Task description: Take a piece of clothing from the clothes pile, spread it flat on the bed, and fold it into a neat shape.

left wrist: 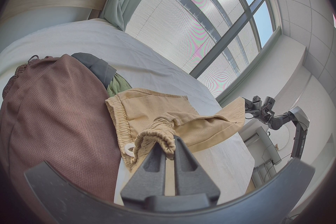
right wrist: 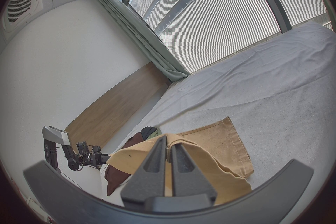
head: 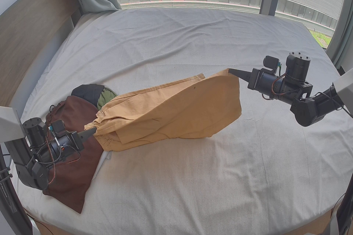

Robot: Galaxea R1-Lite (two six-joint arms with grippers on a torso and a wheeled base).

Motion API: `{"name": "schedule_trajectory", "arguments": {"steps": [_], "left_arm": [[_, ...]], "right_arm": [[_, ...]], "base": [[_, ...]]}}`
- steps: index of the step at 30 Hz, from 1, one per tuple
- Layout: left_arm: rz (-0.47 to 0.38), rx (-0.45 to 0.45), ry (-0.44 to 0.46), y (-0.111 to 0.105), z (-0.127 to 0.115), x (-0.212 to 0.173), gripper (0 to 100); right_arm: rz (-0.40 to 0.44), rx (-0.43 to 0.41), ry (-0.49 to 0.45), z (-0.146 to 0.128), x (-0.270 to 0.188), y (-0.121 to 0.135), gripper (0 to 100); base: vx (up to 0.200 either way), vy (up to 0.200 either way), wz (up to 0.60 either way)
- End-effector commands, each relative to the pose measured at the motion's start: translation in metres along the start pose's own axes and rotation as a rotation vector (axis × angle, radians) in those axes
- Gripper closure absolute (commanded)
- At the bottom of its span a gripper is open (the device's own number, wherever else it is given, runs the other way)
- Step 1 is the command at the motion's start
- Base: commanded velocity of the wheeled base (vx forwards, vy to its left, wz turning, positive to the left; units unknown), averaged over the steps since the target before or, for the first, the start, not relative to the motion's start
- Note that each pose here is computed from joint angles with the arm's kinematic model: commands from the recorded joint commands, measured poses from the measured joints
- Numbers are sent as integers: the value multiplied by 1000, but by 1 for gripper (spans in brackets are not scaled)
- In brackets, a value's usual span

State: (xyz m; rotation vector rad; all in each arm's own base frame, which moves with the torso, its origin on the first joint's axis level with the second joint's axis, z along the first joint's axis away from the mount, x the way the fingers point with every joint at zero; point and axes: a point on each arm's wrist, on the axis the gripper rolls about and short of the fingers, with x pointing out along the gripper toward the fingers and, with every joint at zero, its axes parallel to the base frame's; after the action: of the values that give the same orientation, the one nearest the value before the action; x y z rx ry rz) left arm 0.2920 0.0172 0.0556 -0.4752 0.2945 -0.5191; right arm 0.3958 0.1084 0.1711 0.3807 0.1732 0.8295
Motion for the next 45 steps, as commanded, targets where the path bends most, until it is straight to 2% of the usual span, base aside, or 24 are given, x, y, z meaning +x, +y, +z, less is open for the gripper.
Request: {"name": "schedule_trajectory", "arguments": {"steps": [1,13,25,36,39,45], "left_arm": [[4,1,-8,3,1,2,100],[22,-14,-33,4,6,5,100],[23,-30,-46,9,8,13,100],[65,-101,-70,15,4,30,100],[100,-105,-89,21,2,40,100],[103,-142,-98,31,-1,52,100]], "right_arm": [[-2,5,6,0,12,-9,100],[7,-1,0,15,30,-15,100],[3,5,4,10,44,-28,100],[1,15,3,2,55,-42,100],[-4,27,6,0,61,-48,100],[-14,29,5,-8,69,-62,100]], "base": [[0,0,0],[0,0,0],[0,0,0],[0,0,0],[0,0,0],[0,0,0]]}}
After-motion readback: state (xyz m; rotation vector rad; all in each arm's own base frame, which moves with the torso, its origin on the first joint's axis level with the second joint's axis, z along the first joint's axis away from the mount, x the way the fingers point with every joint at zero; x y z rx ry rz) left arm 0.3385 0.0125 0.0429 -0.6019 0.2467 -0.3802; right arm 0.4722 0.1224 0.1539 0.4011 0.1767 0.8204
